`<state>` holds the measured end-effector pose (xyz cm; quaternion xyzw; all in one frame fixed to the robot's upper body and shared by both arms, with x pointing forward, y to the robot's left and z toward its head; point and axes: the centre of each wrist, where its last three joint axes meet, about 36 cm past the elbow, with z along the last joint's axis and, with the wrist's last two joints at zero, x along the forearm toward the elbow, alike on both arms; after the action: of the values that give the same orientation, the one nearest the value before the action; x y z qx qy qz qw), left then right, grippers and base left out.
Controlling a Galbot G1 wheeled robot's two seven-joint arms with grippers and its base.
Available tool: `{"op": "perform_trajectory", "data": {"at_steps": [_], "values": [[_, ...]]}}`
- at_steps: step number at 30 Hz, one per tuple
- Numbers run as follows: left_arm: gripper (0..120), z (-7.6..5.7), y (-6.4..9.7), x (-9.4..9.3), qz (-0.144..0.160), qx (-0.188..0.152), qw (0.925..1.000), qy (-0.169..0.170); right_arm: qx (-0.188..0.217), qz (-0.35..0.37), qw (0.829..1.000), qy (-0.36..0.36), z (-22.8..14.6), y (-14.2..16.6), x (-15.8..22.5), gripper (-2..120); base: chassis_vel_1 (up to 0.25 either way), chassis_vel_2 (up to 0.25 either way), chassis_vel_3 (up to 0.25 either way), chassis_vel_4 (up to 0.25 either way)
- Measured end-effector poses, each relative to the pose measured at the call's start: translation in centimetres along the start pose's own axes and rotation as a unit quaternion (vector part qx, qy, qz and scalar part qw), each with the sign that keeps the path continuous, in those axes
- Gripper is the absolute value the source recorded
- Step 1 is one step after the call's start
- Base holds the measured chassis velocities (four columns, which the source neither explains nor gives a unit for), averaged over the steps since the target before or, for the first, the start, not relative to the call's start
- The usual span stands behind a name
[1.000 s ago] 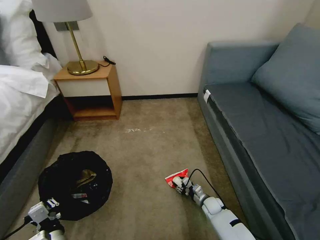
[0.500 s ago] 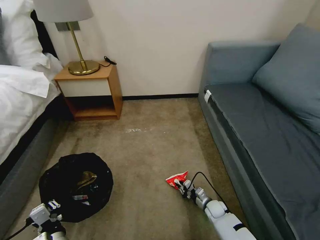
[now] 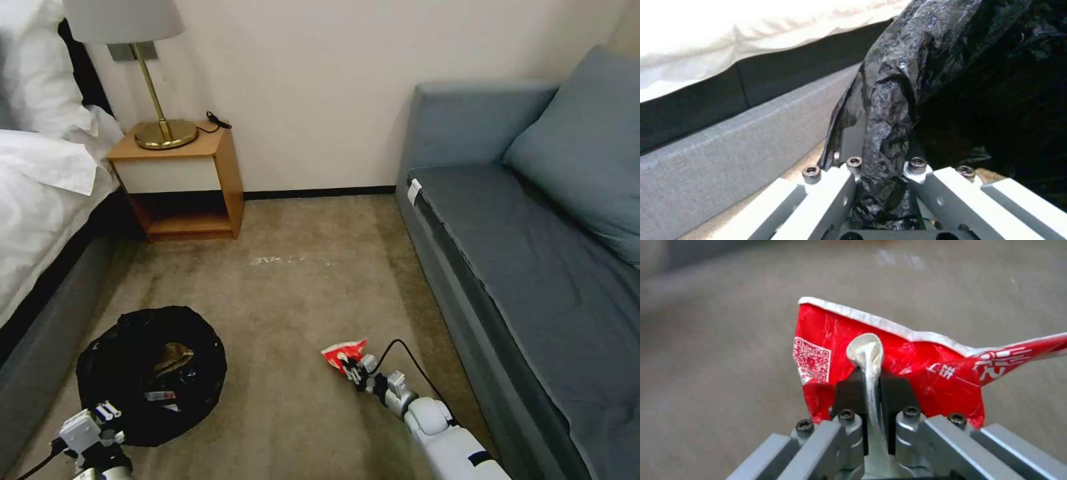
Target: Pick up the trash bin, then pick up the garbage on the floor and place it into the trash bin.
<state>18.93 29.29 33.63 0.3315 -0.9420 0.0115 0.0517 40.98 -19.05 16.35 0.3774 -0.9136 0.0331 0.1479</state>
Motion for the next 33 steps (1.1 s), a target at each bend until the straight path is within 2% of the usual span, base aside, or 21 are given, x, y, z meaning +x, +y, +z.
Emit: {"op": "perform_trajectory", "data": {"at_steps": [2, 5, 8, 9, 11, 13, 14, 17, 20, 24, 33], "values": [[3, 0.1, -0.3, 0.0, 0.001, 0.001, 1.0, 0.0, -0.008, -0.038, 0.998, -0.057, -3.1, 2.1, -1.5, 5, 0.0, 0.0, 0.0, 0.0], [3, 0.1, -0.4, 0.1, 0.001, 0.001, 1.0, 0.0, -0.017, -0.069, 0.993, -0.09, -5.1, 3.6, -2.3, 5, 0.0, 0.0, 0.0, 0.0], [3, 0.2, -0.7, 0.0, 0.002, -0.002, 1.0, -0.002, -0.033, -0.154, 0.978, -0.14, -8.3, 7.4, -3.8, 5, 0.0, 0.0, 0.0, 0.0], [3, 0.2, -0.7, 0.0, 0.002, -0.002, 1.0, -0.002, -0.033, -0.154, 0.978, -0.14, -8.3, 7.4, -3.8, 5, 0.0, 0.0, 0.0, 0.0], [3, 0.2, -0.8, 0.1, 0.005, -0.006, 1.0, -0.002, -0.037, -0.207, 0.965, -0.159, -10.2, 9.8, -4.7, 5, 0.0, 0.0, 0.0, 0.0], [3, 0.2, -0.9, 0.1, 0.007, -0.011, 0.9999, -0.004, -0.059, -0.242, 0.953, -0.17, -11.4, 11.8, -5.4, 5, 0.0, 0.0, 0.0, 0.0], [3, 0.2, -0.9, 0.1, 0.007, -0.011, 0.9999, -0.004, -0.059, -0.242, 0.953, -0.17, -11.4, 11.8, -5.4, 5, 0.0, 0.0, 0.0, 0.0], [3, 0.3, -1.1, 0.1, 0.011, -0.019, 0.9998, -0.004, -0.11, -0.286, 0.935, -0.181, -12.8, 14.9, -6.6, 5, 0.0, 0.0, 0.0, 0.0], [3, 0.4, -1.1, 0.1, 0.013, -0.025, 0.9996, -0.006, -0.119, -0.306, 0.927, -0.182, -13.4, 16.4, -7.7, 5, 0.0, 0.0, 0.0, 0.0], [3, 0.5, -1.2, 0.1, 0.015, -0.029, 0.9994, -0.007, -0.114, -0.314, 0.926, -0.175, -13.5, 17.2, -8.7, 5, 0.0, 0.0, 0.0, 0.0], [3, 0.1, -1.5, -0.3, 0.019, -0.028, 0.9993, -0.013, -0.064, -0.316, 0.935, -0.146, -13.4, 17.8, -12.3, 5, 0.0, 0.0, 0.0, 0.0]]}}
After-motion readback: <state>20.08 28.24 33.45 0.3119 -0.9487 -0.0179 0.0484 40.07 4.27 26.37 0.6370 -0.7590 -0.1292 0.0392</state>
